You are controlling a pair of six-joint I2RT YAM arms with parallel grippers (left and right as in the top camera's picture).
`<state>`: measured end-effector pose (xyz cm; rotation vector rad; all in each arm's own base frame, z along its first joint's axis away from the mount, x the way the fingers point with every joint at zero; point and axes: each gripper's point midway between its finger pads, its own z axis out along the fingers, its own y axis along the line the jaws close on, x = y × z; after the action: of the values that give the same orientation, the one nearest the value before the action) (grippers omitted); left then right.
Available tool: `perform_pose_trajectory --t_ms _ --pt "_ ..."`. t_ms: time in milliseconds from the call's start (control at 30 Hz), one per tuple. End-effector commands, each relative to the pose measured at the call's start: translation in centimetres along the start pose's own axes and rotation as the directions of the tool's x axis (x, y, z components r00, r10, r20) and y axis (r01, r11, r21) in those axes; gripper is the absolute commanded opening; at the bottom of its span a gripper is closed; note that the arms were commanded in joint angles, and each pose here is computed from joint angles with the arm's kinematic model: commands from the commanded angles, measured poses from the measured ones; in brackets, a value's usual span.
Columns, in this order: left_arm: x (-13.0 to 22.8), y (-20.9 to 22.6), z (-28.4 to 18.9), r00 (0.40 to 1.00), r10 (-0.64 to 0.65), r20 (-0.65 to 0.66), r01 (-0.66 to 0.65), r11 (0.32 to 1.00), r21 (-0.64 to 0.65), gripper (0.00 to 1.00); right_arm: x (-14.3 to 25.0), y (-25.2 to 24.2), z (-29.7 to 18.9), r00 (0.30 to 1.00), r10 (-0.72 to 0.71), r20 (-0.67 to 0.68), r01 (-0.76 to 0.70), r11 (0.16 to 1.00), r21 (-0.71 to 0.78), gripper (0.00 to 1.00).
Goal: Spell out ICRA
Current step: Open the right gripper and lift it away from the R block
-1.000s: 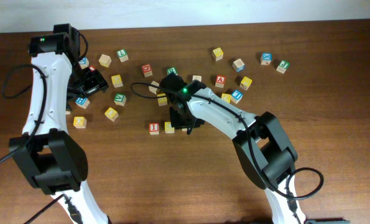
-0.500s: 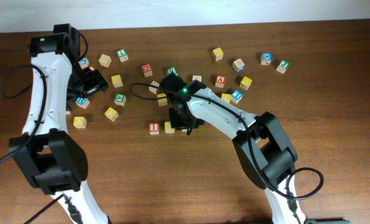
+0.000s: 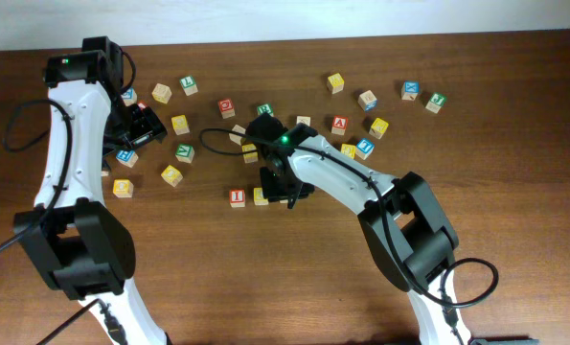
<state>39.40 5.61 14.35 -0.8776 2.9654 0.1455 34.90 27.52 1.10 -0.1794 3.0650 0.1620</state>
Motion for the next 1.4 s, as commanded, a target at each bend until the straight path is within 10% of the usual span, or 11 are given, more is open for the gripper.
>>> perform_pose_trajectory --t_ms 0,233,333,367,533,1133,1367 --pt "-0.1 0.0 -0.4 1.000 -0.006 0.007 0.006 1.000 0.011 0.99 -0.8 0.1 -0.4 1.000 -0.003 0.012 0.003 1.000 0.009 0.44" --pt "-0.1 0.0 -0.4 1.000 -0.007 0.008 0.006 1.000 0.011 0.99 -3.8 -2.6 -6.0 0.997 0.057 0.049 -0.060 0.996 0.073 0.51" --pt "-0.1 0.0 -0.4 1.000 -0.006 0.007 0.006 1.000 0.011 0.99 -4.5 -2.8 -9.0 0.999 -0.022 0.042 0.020 0.999 0.044 0.66" --pt "-0.2 0.2 -0.4 1.000 -0.011 0.007 0.011 1.000 0.010 0.99 -4.9 -3.2 -10.7 0.998 -0.040 0.049 0.038 0.998 0.051 0.91" --pt "-0.1 0.1 -0.4 1.000 -0.008 0.007 0.008 1.000 0.011 0.99 -5.5 -4.2 -11.1 0.998 -0.017 0.062 0.014 0.998 0.057 0.99" --pt "-0.1 0.1 -0.4 1.000 -0.008 0.007 0.008 1.000 0.011 0.99 -7.0 -3.0 -11.0 0.974 -0.188 0.130 0.179 0.981 0.076 0.98" --pt "-0.1 0.1 -0.4 1.000 -0.008 0.007 0.008 1.000 0.011 0.99 -11.2 -8.9 -11.8 0.943 0.217 0.251 -0.235 0.971 0.046 0.98"
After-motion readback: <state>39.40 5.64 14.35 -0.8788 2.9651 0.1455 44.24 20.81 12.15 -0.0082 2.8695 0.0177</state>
